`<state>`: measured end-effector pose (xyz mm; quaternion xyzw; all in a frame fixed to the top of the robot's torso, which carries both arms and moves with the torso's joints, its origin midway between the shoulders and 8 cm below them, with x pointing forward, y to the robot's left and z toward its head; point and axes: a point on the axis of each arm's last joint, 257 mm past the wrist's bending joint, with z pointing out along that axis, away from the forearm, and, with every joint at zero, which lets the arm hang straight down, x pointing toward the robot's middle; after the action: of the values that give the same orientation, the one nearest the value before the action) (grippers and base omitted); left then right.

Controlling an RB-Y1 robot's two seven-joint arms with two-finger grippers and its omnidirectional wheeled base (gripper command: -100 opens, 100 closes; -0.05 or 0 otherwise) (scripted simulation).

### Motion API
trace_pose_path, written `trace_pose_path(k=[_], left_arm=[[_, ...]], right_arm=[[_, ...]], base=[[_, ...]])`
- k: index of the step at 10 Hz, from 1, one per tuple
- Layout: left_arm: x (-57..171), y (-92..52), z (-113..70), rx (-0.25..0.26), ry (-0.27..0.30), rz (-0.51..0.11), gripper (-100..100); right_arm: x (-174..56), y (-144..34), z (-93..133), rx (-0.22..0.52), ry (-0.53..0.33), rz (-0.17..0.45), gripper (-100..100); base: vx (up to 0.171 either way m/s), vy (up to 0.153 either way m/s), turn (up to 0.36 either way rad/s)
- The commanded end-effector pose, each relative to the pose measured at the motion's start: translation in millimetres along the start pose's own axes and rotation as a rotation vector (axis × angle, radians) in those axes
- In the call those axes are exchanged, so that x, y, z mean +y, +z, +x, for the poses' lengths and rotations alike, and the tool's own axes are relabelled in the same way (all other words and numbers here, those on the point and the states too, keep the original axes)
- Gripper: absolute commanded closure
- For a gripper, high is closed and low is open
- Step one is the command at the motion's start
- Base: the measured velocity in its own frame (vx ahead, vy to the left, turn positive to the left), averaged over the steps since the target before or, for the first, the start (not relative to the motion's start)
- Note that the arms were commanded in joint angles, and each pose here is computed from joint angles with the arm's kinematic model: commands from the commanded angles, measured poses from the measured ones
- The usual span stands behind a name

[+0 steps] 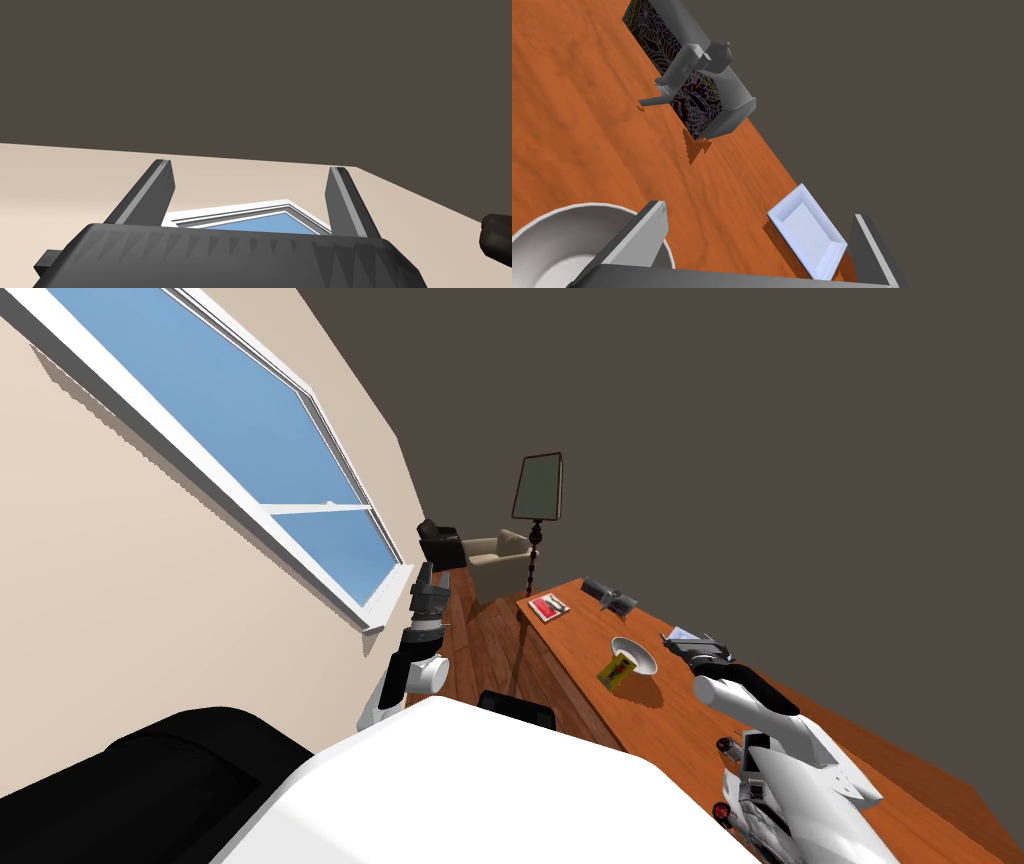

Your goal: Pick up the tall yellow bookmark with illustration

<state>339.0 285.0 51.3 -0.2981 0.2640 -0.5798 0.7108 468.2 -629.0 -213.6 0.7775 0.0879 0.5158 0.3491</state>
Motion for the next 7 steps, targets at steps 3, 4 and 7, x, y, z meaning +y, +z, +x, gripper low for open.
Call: trace_pose_path(k=[3,4,7], left_arm=[[0.0,0.0,0.0,0.0,0.0,0.0,0],[0.0,0.0,0.0,0.0,0.0,0.0,0],[0.0,0.0,0.0,0.0,0.0,0.0,0]], right_arm=[[11.9,6.6,-35.3,-0.114,0.113,0.013,-100],[9.0,6.0,-53.5,-0.149,0.121,0.016,-100],[13.3,7.5,-81.4,-0.235,0.2,0.021,-100]], base=[[0.047,0.035,0.011],[0.059,0.053,0.014],[0.046,0.033,0.01]])
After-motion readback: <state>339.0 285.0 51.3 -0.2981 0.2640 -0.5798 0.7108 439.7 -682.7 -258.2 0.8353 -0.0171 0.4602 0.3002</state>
